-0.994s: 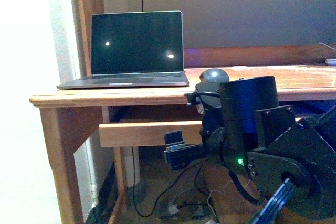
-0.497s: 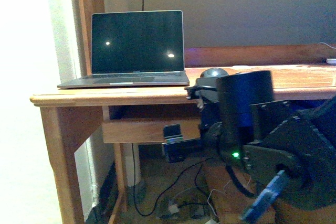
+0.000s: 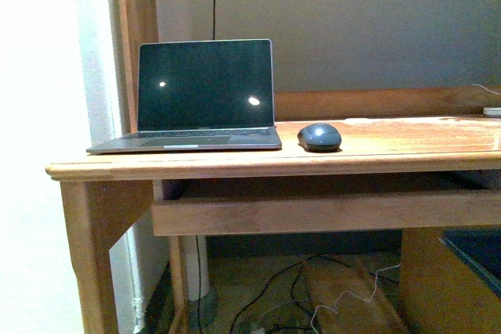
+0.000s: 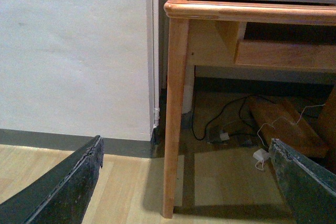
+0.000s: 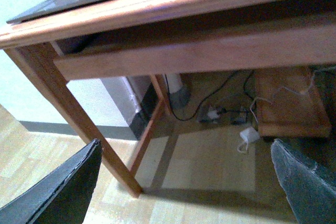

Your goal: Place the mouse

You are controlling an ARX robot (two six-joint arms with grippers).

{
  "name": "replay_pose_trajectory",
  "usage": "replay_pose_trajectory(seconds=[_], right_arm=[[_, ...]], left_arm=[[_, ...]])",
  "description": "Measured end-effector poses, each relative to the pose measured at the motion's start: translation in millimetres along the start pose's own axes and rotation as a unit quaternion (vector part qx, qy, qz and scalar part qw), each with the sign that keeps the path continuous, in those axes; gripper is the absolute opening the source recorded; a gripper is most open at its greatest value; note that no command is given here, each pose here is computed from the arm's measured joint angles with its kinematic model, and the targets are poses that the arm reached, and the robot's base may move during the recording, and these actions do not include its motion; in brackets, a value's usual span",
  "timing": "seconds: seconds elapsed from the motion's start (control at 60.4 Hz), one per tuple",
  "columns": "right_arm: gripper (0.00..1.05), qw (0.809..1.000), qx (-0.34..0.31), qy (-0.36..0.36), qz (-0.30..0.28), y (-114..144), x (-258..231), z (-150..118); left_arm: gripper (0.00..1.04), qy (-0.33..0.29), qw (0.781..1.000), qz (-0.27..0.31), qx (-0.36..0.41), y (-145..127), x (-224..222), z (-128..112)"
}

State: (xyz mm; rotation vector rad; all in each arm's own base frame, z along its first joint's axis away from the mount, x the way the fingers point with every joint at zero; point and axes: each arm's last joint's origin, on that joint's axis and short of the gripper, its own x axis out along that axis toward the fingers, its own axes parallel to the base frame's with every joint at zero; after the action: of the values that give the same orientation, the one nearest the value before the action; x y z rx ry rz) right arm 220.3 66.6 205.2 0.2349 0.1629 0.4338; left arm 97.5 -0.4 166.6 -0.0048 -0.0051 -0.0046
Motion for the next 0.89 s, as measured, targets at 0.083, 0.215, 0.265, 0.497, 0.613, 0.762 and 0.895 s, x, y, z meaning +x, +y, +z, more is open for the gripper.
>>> replay_pose_trajectory(seconds=[0.083,0.215,0.265,0.497,0.613,0.762,0.895], right_arm=[[0.97,1.0,0.016,0.004,0.01,-2,-34,-15],[0.97,0.998,0.043,-0.002,0.036,0,-68,-27],[0.97,0.997,0.057,-0.01,0.042,2,-77,-29],[0.97,0.993,0.096,-0.019,0.061,9,-103,-45],[0.93,0.997,0.075,-0.034,0.012,9,-114,-55],[0.66,0.975,-0.056,-0.095,-0.194,1,-125,-52],[0.44,0.97,-0.096,-0.088,-0.204,-4,-128,-51]], left_arm=[[0.97,0.0,1.0,0.0,0.0,0,0,0],[0.97,0.0,1.0,0.0,0.0,0,0,0],[0.97,0.0,1.0,0.0,0.0,0,0,0],[0.97,0.0,1.0,0.0,0.0,0,0,0],[0.97,0.0,1.0,0.0,0.0,0,0,0],[0.97,0.0,1.0,0.0,0.0,0,0,0],[0.97,0.0,1.0,0.0,0.0,0,0,0]])
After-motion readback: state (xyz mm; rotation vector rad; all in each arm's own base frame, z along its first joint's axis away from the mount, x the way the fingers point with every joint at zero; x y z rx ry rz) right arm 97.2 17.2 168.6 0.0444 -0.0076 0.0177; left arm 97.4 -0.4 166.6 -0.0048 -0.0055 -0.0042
